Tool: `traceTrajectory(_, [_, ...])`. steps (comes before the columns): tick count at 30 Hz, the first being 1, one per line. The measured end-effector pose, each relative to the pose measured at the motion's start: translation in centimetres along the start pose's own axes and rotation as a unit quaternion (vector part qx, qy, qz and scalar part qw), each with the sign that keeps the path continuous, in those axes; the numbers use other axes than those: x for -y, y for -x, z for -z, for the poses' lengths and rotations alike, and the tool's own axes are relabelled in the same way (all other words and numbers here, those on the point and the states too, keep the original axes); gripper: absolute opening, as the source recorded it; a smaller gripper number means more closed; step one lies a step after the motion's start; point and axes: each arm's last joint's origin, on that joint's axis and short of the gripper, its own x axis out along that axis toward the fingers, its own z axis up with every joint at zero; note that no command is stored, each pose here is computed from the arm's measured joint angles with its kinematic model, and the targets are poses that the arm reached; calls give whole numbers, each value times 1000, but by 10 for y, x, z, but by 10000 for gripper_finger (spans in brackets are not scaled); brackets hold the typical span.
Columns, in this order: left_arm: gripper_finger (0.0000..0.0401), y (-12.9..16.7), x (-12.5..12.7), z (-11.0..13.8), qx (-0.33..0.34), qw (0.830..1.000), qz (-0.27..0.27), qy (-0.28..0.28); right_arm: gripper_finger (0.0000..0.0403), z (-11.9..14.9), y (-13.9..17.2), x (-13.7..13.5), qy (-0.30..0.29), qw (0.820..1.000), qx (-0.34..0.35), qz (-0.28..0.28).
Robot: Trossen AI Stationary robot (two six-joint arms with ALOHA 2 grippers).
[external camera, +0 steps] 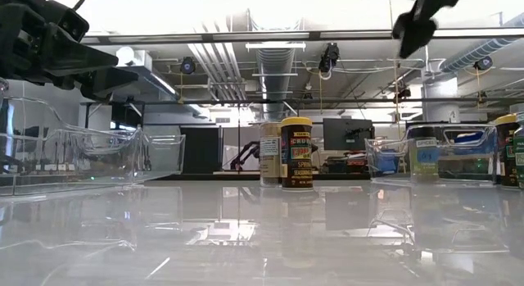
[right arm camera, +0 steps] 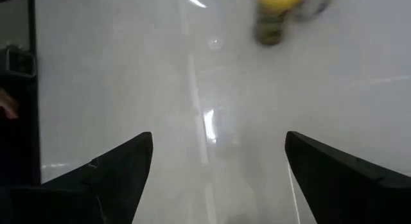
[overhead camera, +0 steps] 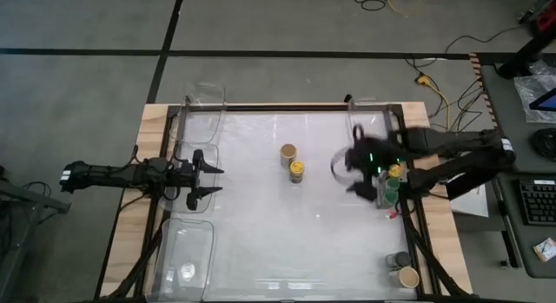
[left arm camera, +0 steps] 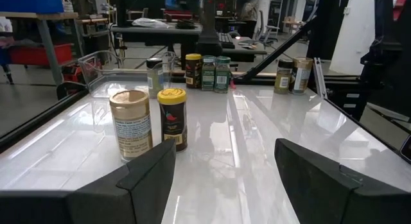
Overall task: Sort spices by type
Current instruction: Put the black spice bottle into the top right transparent bin
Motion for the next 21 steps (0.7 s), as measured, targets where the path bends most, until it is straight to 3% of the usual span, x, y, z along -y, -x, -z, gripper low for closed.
traceTrajectory(7, [251,0,0,0,0,1000,0,0,345,27,-34,-70,-40,997,-62,17])
traceTrajectory(12, [251,0,0,0,0,1000,0,0,344,49,-54,-102,-103,987,-121,33])
traceTrajectory(16, [251,0,0,0,0,1000,0,0,340,64,-63,-118,-192,965,-175,41])
traceTrajectory(21, [251,0,0,0,0,1000,0,0,339,82,-69,-133,-291,921,-252,61])
